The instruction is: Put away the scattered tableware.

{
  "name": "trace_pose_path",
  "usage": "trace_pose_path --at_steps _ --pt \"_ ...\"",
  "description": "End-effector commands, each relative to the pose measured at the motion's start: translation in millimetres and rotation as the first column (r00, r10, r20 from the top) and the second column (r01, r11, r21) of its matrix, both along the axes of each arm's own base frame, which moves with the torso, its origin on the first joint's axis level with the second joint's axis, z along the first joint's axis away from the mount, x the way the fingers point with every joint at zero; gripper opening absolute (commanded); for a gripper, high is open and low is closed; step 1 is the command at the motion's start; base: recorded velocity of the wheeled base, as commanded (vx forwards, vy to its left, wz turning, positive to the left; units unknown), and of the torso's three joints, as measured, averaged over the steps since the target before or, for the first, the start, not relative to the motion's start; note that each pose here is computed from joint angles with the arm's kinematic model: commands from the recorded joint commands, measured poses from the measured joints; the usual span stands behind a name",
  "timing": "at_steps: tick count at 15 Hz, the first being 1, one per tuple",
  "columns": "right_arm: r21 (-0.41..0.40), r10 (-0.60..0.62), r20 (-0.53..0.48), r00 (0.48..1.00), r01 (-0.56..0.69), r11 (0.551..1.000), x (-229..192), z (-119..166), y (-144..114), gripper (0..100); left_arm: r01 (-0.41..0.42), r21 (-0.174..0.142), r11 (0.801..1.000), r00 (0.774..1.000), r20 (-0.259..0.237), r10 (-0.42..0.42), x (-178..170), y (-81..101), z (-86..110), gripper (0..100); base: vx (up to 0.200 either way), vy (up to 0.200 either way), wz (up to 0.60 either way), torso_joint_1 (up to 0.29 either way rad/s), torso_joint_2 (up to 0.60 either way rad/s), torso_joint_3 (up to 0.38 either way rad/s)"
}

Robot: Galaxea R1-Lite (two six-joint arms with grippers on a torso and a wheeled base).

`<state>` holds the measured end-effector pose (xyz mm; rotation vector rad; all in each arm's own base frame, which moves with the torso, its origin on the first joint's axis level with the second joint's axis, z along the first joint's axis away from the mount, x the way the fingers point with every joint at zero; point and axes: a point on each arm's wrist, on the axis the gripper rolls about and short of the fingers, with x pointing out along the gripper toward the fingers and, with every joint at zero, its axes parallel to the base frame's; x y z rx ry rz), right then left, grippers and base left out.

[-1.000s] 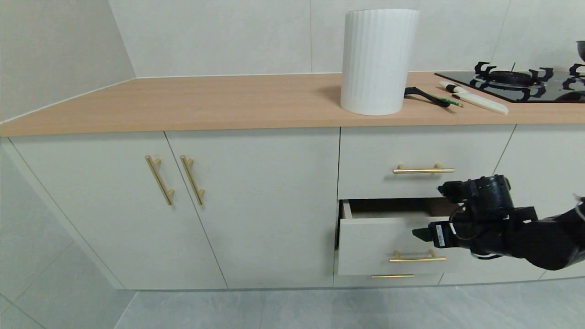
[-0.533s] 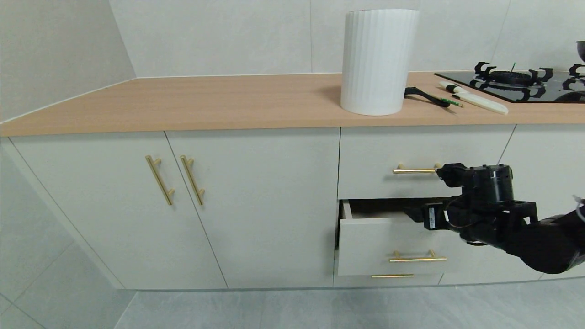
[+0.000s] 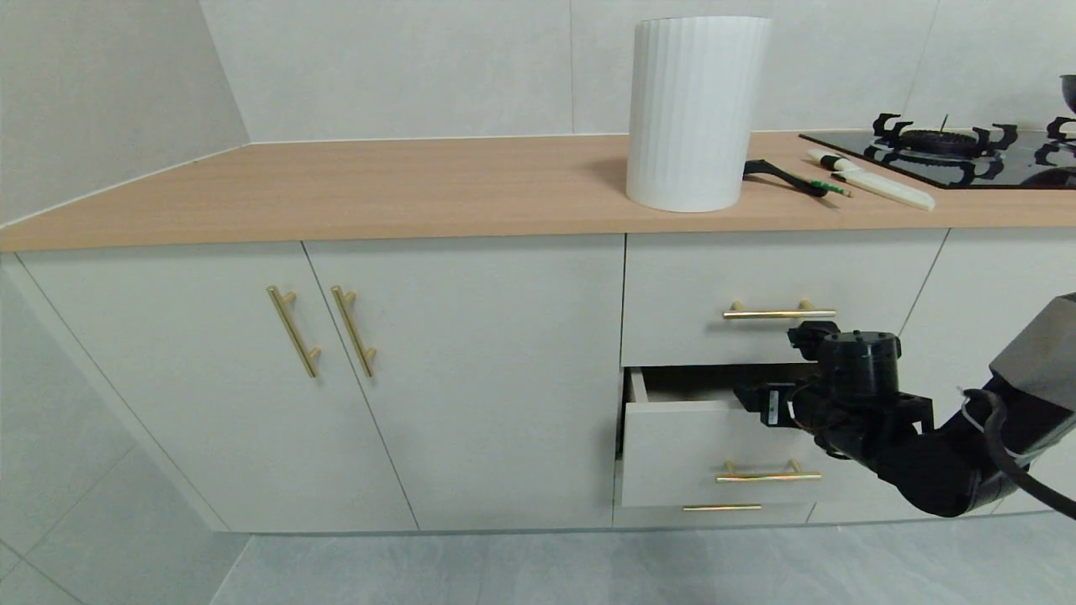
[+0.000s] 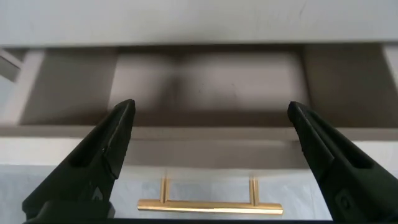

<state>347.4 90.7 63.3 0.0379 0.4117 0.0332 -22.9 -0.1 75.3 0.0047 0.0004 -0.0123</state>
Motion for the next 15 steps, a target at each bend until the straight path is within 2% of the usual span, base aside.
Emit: trace_pose_path --at_steps 1,3,8,15 --pt "-0.004 0.000 -0.015 1.000 -0.001 1.000 0 -5 0 100 0.000 0.000 1.000 1.000 -0.001 0.000 0 0.0 0.0 100 0.000 0.000 0.00 0.000 0.00 0.000" --pt "-0.005 -0.004 -0.014 1.000 0.004 1.000 0 -3 -2 100 0.000 0.000 1.000 1.000 -0.001 0.000 0 0.0 0.0 100 0.000 0.000 0.00 0.000 0.00 0.000" --pt "-0.020 0.004 -0.087 0.996 -0.006 1.000 -11 9 -5 100 0.000 0.000 1.000 1.000 -0.001 0.000 0 0.0 0.0 100 0.000 0.000 0.00 0.000 0.00 0.000" --pt "-0.014 0.075 -0.241 0.968 -0.081 0.997 -37 31 -9 100 0.000 0.000 1.000 1.000 -0.001 0.000 0 0.0 0.0 100 0.000 0.000 0.00 0.000 0.00 0.000"
